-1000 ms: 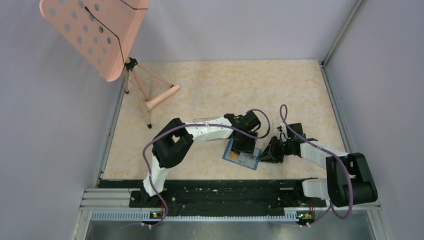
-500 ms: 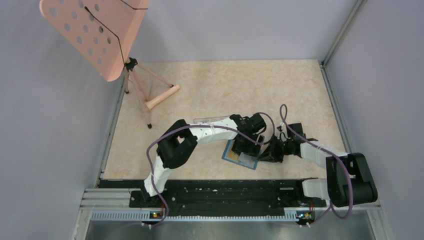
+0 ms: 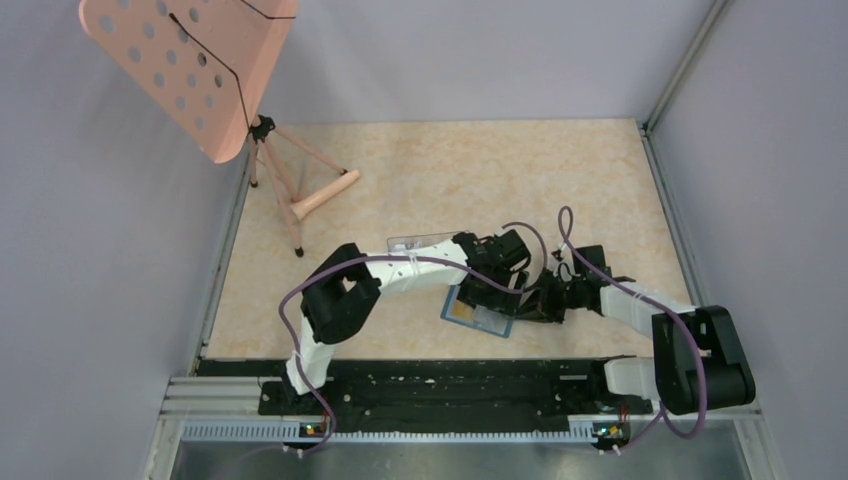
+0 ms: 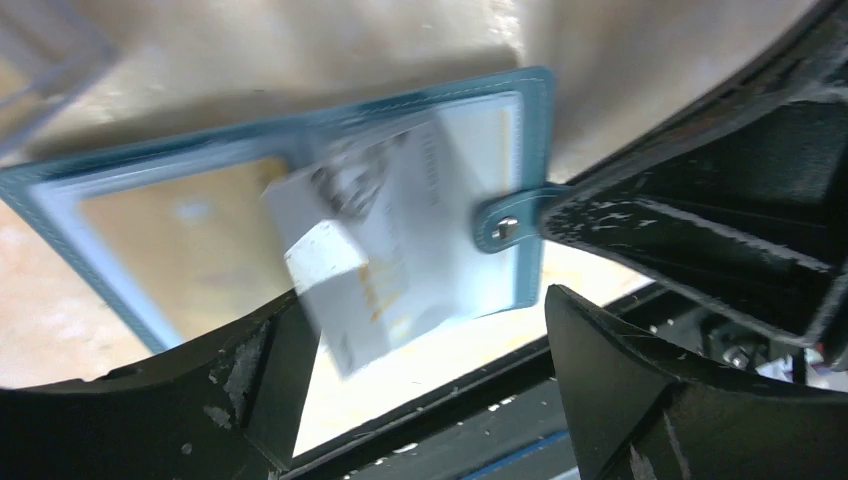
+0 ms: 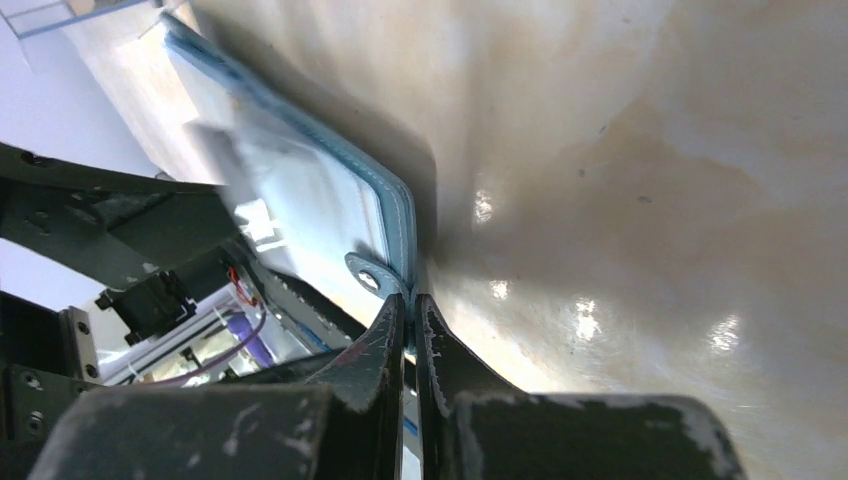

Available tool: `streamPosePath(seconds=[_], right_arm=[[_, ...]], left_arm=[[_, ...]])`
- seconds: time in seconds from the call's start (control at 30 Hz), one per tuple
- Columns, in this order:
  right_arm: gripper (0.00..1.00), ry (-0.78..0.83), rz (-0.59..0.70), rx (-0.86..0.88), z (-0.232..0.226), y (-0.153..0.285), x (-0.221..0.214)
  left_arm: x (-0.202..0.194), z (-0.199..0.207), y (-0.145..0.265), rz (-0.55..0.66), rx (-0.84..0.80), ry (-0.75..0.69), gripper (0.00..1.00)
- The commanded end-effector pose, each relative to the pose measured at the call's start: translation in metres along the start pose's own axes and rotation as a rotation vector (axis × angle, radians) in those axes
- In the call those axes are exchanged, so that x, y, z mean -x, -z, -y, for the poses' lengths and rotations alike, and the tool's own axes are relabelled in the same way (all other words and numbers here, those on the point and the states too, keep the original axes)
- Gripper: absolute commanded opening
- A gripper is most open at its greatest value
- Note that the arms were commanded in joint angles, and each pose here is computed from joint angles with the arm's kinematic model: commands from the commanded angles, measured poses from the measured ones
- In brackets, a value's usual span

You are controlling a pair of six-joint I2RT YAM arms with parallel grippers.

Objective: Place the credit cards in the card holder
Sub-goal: Insert the credit card into the card holder.

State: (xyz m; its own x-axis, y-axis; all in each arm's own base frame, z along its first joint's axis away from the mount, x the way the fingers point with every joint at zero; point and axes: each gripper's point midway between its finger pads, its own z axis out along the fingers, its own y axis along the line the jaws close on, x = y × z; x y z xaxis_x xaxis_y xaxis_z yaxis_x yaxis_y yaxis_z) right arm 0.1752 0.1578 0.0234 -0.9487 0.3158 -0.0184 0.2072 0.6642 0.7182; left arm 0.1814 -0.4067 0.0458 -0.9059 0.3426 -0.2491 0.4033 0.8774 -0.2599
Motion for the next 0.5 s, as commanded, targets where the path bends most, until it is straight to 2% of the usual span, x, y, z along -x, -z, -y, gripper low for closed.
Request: streamPosePath(seconds=[0.0, 0.27, 0.47], right_arm=[[0.0, 0.042, 0.027, 0.009, -0.003, 0.001, 0.004], [0.0, 0.04, 0.025, 0.008, -0.003, 0.001, 0.003], [0.0, 0.045, 0.023, 0.007, -0.003, 0.001, 0.004]], left_arm=[[0.017, -0.024, 0.024, 0.091, 0.079, 0.021, 0.87], [0.017, -0.029, 0.026, 0.09, 0.105, 0.018, 0.86], [0.013, -0.019, 0.007, 0.051, 0.055, 0.009, 0.77]])
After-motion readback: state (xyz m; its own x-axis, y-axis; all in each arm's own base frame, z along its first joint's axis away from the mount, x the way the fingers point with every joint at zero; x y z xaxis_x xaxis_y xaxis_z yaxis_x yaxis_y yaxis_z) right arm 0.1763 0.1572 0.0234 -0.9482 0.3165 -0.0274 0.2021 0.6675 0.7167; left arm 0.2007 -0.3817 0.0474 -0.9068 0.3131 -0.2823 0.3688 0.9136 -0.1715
